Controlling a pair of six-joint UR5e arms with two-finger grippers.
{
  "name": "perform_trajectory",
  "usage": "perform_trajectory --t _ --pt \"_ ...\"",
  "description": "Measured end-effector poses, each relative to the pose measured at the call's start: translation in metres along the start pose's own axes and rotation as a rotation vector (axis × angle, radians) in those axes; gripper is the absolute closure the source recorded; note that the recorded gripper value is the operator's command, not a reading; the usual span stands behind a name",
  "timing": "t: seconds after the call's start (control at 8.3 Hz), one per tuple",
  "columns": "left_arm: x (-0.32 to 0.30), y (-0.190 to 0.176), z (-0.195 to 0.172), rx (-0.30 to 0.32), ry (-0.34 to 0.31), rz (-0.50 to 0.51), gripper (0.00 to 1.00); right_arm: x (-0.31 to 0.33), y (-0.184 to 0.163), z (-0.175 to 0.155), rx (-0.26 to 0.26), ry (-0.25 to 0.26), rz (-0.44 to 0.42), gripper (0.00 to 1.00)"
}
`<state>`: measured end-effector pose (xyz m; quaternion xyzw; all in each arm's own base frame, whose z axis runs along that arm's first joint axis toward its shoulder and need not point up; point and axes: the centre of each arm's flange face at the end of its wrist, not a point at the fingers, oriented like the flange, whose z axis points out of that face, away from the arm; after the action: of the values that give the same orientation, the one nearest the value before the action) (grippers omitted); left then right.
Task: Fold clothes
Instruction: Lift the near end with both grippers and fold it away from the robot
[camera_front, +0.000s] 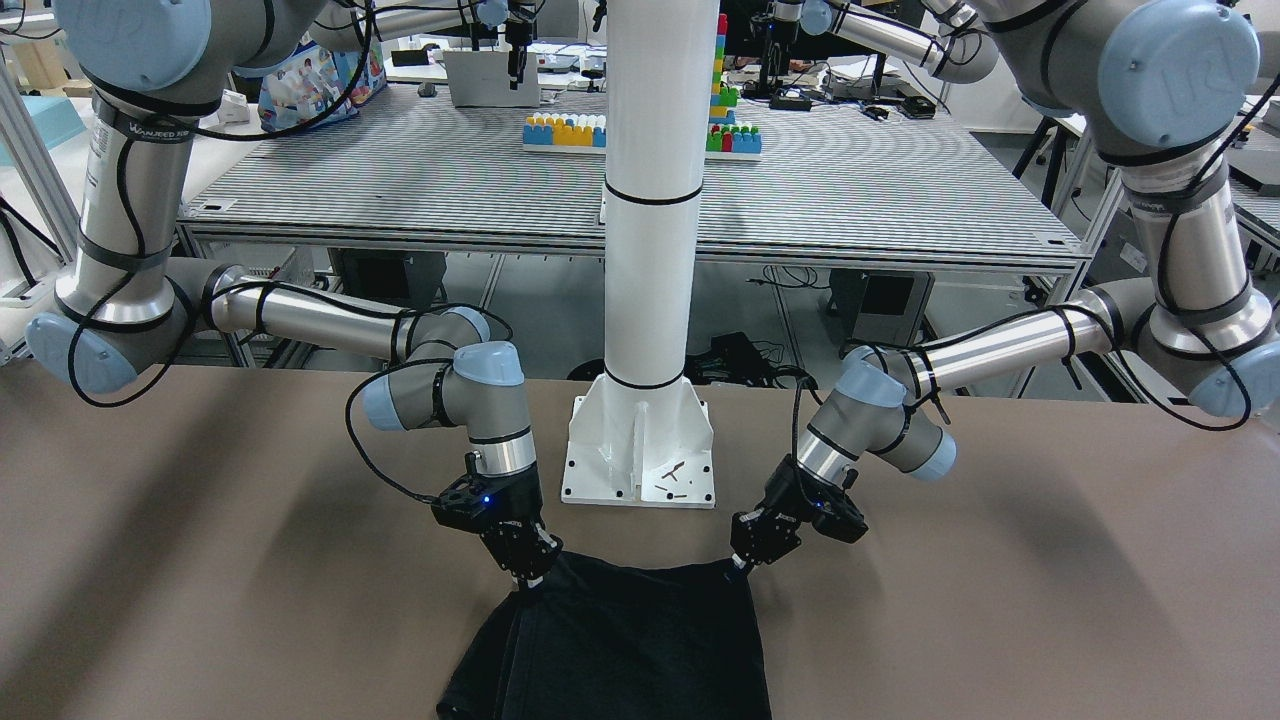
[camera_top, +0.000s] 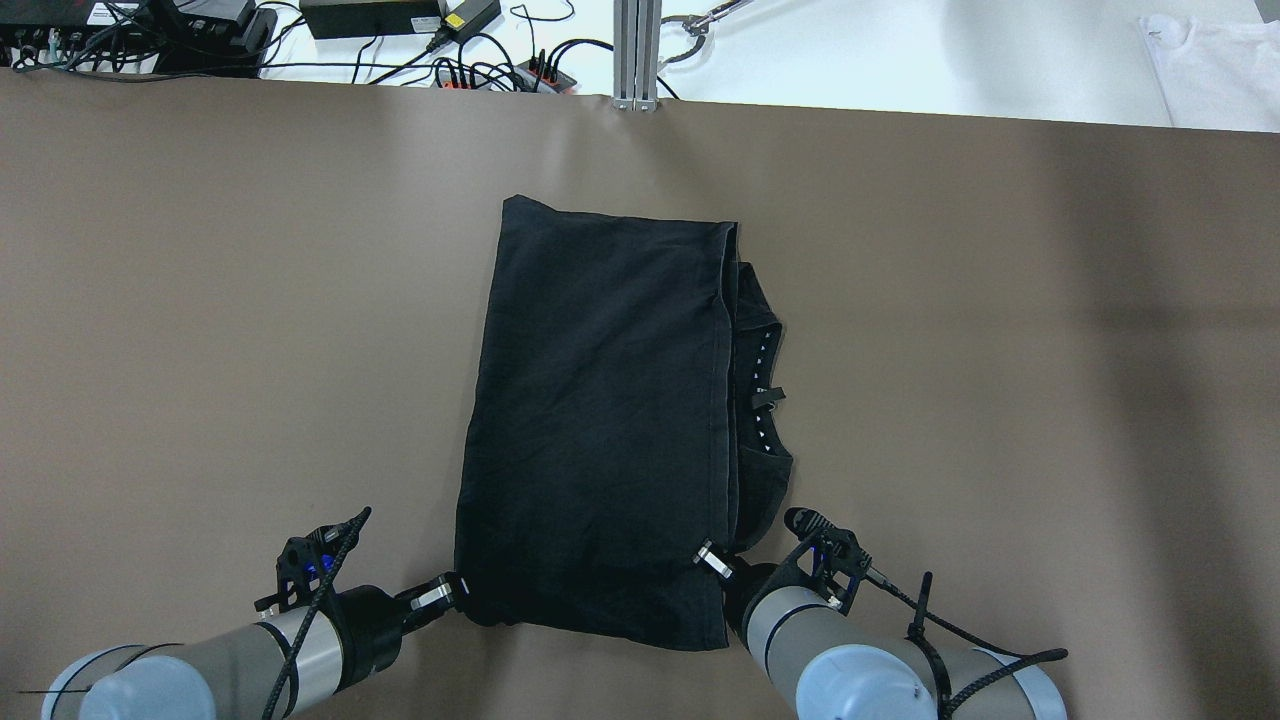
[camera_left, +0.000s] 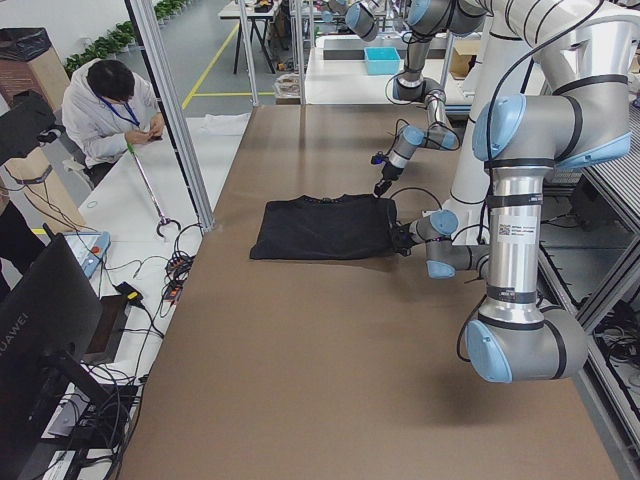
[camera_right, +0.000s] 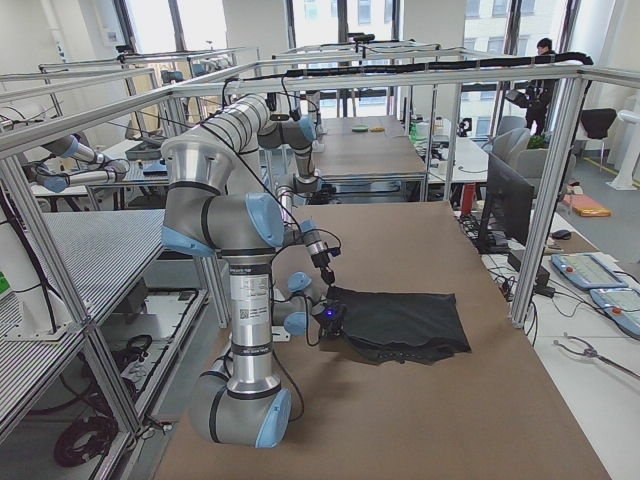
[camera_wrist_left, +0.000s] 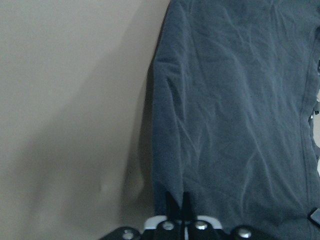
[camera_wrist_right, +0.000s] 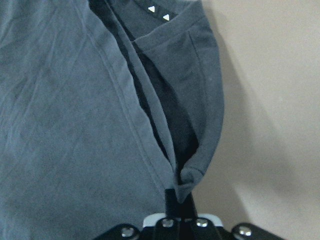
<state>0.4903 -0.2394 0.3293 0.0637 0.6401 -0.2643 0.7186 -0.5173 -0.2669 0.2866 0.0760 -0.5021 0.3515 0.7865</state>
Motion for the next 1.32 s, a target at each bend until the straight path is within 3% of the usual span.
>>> perform_trajectory --t 0.36,0.6,0.96,1.32 --pt "0.056 0.016 -0.076 -0.060 0.017 0.002 1.00 0.001 0.002 -0.075 -0.063 -0.018 -0.016 1.00" --pt "0.110 -0.003 -0.102 -0.068 -0.022 0.008 1.00 -0.013 -0.004 -0.107 -0.071 -0.018 -0.023 1.00" --pt "0.196 -0.074 -0.092 0.043 -0.131 0.047 1.00 -0.060 -0.042 -0.085 0.020 -0.025 -0.090 1.00" --pt "0.226 -0.136 -0.060 0.133 -0.215 0.095 1.00 -0.105 -0.106 -0.048 0.106 0.003 -0.113 1.00"
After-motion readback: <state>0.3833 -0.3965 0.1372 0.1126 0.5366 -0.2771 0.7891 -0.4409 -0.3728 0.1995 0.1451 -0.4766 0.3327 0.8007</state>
